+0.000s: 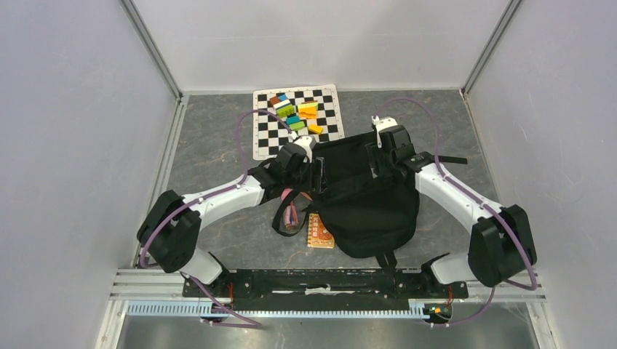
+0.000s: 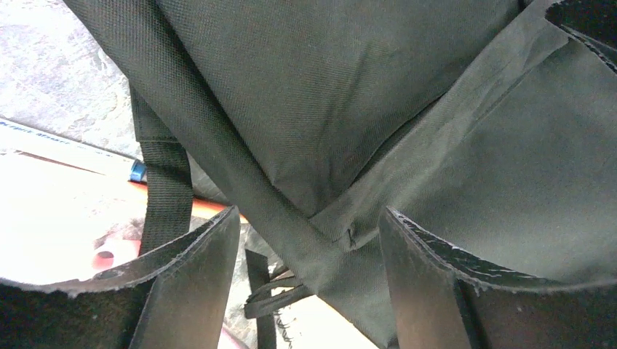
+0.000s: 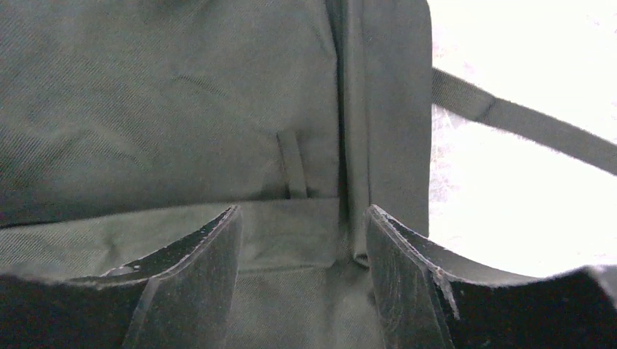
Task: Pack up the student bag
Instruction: Zip the student bag at the center of the board.
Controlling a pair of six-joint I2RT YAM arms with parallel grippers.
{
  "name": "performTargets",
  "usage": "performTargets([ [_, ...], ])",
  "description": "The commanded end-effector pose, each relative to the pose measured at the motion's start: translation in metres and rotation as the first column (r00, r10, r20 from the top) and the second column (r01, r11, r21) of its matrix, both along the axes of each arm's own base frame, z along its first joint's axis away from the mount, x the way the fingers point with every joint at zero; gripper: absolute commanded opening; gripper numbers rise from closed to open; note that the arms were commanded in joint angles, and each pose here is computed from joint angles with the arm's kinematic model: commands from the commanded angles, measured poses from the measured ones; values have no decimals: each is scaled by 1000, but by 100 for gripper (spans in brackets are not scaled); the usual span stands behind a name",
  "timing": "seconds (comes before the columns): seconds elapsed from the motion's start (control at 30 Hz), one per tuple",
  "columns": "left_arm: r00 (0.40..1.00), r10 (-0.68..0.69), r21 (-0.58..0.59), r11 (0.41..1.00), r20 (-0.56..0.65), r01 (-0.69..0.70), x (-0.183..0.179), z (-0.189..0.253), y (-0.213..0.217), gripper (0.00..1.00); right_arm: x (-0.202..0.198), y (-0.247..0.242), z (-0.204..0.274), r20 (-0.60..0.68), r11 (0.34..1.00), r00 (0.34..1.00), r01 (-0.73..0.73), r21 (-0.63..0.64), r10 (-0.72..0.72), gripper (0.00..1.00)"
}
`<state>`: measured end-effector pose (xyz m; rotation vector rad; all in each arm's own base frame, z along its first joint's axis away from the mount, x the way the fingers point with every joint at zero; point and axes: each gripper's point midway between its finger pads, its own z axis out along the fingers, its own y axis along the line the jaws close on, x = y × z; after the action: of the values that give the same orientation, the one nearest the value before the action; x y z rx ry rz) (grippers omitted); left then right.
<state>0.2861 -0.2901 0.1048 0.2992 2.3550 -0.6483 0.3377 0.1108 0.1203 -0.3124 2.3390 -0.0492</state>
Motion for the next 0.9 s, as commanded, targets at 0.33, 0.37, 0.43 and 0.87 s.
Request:
performTargets([
  [0.33, 994, 57, -148, 986, -96, -71, -1, -25, -22, 74, 48, 10, -7, 25, 997, 998, -57, -59, 58, 61],
  [0.37, 994, 49, -157, 985, -102, -65, -2, -27, -24, 71, 48, 10, -9, 21, 997, 998, -55, -63, 56, 60],
  [0.43, 992, 41, -162, 985, -116, -59, -4, -31, -26, 66, 48, 9, -15, 8, 996, 998, -57, -72, 57, 57],
  [0.87, 988, 27, -204, 977, -154, -58, -19, -34, -29, 55, 41, 7, -20, -1, 998, 999, -38, -58, 38, 0],
])
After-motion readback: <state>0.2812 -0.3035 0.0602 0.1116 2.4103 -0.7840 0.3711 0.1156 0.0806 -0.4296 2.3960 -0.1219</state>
